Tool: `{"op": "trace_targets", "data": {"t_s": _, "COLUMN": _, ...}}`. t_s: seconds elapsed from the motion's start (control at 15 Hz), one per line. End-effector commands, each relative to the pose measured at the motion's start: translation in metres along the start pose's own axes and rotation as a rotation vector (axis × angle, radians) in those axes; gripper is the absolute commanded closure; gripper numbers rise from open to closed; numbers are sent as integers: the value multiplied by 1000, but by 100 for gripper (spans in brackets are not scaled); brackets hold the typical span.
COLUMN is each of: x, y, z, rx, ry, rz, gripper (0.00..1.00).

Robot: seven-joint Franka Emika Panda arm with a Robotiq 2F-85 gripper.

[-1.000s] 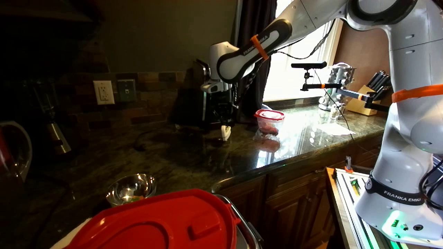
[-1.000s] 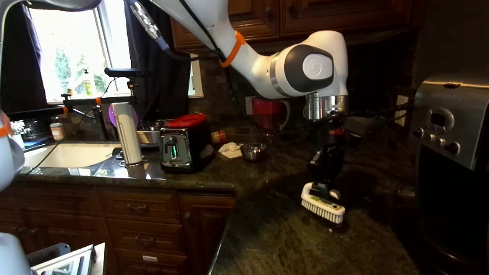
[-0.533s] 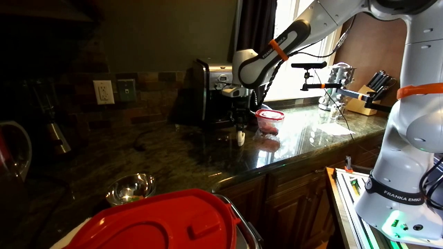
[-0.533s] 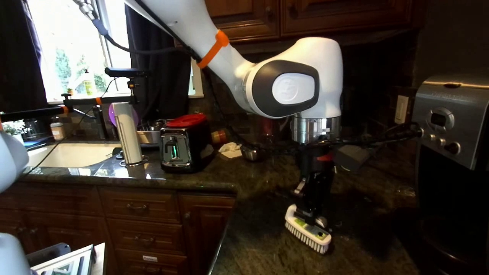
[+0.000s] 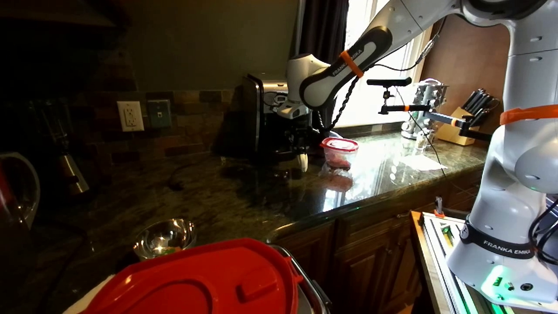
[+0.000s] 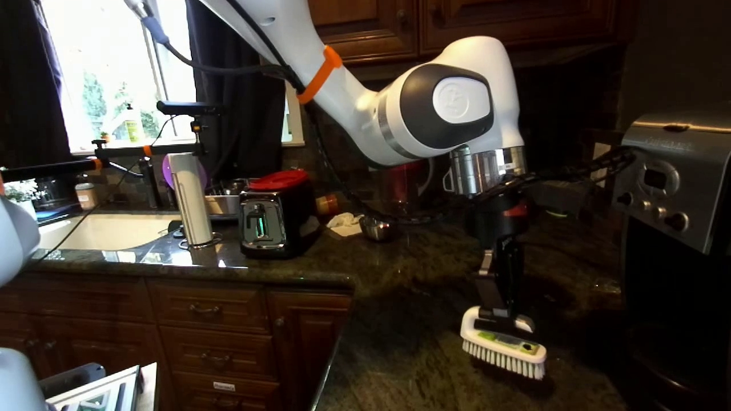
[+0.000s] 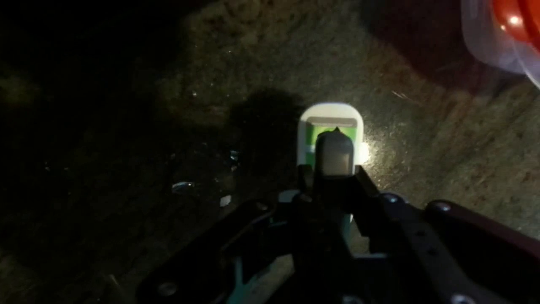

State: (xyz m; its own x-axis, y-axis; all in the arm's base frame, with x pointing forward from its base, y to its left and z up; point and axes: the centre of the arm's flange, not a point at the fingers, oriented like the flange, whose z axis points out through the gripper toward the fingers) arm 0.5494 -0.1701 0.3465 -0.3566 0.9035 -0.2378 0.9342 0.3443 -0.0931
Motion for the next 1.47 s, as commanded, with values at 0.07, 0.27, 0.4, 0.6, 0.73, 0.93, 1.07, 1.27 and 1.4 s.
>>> {"op": "trace_targets", "data": {"t_s": 0.07, "x": -1, "y": 41, "z": 14, "rx": 82, "ry": -39, "rz": -151, "gripper": 94}}
{"op": "trace_targets", "data": {"t_s": 0.27, "x": 3, "y": 68, "z": 25, "rx": 98, "ry": -33, "rz": -248, "gripper": 94}}
{"op": "trace_targets", "data": {"t_s": 0.4, "x": 1, "y": 78, "z": 32, "rx": 129, "ry": 0, "rz": -320, "gripper": 94}}
{"op": "trace_targets", "data": {"t_s": 0.6, "x": -7, "y": 81, "z": 37, "rx": 184, "ry": 36, "rz": -399, "gripper": 94}}
{"op": "trace_targets", "data": {"t_s": 0.73, "x": -11, "y": 87, "z": 39, "rx": 197, "ry": 52, "rz": -438, "gripper": 94}}
{"op": "trace_targets", "data": {"t_s": 0.93, "x": -12, "y": 102, "z": 45, "rx": 181, "ry": 77, "rz": -476, "gripper": 94}}
{"op": "trace_targets", "data": {"t_s": 1.07, "x": -7, "y": 114, "z": 48, "rx": 171, "ry": 80, "rz": -466, "gripper": 94}}
{"op": "trace_targets", "data": {"t_s": 1.27, "x": 3, "y": 128, "z": 48, "rx": 189, "ry": 92, "rz": -457, "gripper": 94}}
{"op": "trace_targets", "data": {"t_s": 1.4, "x": 10, "y": 137, "z": 43, "rx": 192, "ry": 123, "rz": -428, "gripper": 94}}
